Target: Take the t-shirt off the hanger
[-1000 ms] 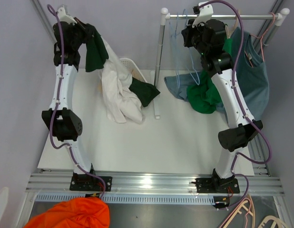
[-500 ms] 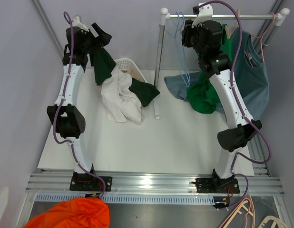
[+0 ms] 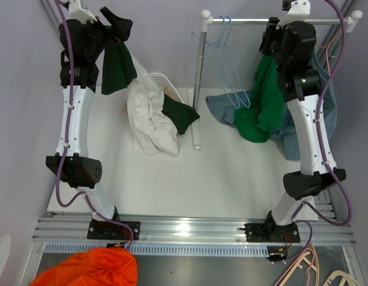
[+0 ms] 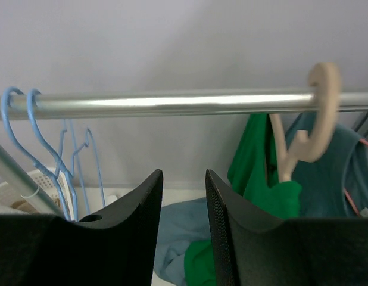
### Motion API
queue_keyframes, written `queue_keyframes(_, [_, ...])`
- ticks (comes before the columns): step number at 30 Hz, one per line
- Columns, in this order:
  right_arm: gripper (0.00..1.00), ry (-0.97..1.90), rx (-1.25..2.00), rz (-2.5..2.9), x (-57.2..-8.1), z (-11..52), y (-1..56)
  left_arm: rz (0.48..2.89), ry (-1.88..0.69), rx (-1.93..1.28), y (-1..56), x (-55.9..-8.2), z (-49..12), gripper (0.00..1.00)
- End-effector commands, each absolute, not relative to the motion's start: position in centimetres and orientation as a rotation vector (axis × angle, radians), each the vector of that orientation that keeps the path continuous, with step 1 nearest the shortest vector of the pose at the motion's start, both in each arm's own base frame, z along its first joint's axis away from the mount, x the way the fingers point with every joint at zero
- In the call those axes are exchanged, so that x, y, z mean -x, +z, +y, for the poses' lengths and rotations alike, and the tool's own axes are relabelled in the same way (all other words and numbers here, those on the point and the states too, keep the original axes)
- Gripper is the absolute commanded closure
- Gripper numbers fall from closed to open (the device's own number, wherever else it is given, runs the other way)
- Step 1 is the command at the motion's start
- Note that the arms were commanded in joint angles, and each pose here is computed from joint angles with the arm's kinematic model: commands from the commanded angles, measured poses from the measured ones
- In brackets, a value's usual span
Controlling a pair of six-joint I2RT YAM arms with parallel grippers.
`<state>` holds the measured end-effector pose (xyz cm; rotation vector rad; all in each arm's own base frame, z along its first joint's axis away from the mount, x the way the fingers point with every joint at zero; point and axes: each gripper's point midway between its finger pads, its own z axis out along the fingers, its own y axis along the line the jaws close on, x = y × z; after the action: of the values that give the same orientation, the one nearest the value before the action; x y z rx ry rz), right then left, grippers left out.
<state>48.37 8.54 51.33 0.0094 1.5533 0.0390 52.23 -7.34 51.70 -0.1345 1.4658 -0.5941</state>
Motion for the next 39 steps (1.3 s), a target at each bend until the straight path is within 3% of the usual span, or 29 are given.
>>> queue_keyframes(1, [0.61, 0.028, -0.075, 1.477, -45.0, 6.4, 55.0, 1.558, -0.628, 0.1, 47.3, -54.8, -9.1, 0.08])
queue_keyframes(6, [0.6, -0.016, -0.119, 1.477, -43.7, 4.1, 55.1, 1.678, -0.635, 0.022, 41.5, -57.2, -14.0, 0.38])
queue_keyframes(8, [0.6, -0.017, -0.15, 1.484, -43.7, 3.5, 54.8, 1.704, -0.575, 0.014, 40.2, -57.8, -14.9, 0.4])
queue_keyframes(10, [0.6, -0.046, -0.173, 1.497, -43.4, 2.5, 54.6, 1.795, -0.396, 0.092, 36.8, -58.8, -13.8, 0.35])
queue_keyframes(11, [0.6, -0.052, -0.183, 1.496, -43.3, 2.2, 54.8, 1.769, -0.348, 0.109, 38.5, -58.8, -13.2, 0.31])
queue_keyframes(15, [0.61, -0.065, -0.213, 1.526, -43.0, 1.0, 54.2, 1.853, -0.279, 0.085, 35.9, -58.8, -13.4, 0.17])
queue_keyframes(20, [0.6, -0.068, -0.234, 1.554, -43.5, 0.5, 53.2, 1.907, -0.209, 0.14, 34.4, -57.9, -12.1, 0.12])
queue_keyframes(26, [0.59, -0.071, -0.24, 1.612, -44.5, -0.3, 51.3, 1.84, -0.238, 0.124, 38.0, -56.2, -12.2, 0.09])
queue_keyframes(29, [0.59, -0.067, -0.249, 1.631, -45.0, -0.9, 50.8, 1.786, -0.183, 0.09, 40.9, -54.0, -12.8, 0.07])
queue_keyframes(33, [0.52, -0.075, -0.254, 1.647, -46.3, -1.6, 50.0, 1.725, -0.168, 0.077, 44.9, -50.1, -13.0, 0.03])
queue_keyframes(39, [0.5, -0.033, -0.24, 1.665, -48.3, -1.8, 49.1, 1.744, -0.29, 0.066, 45.8, -44.4, -14.7, 0.01])
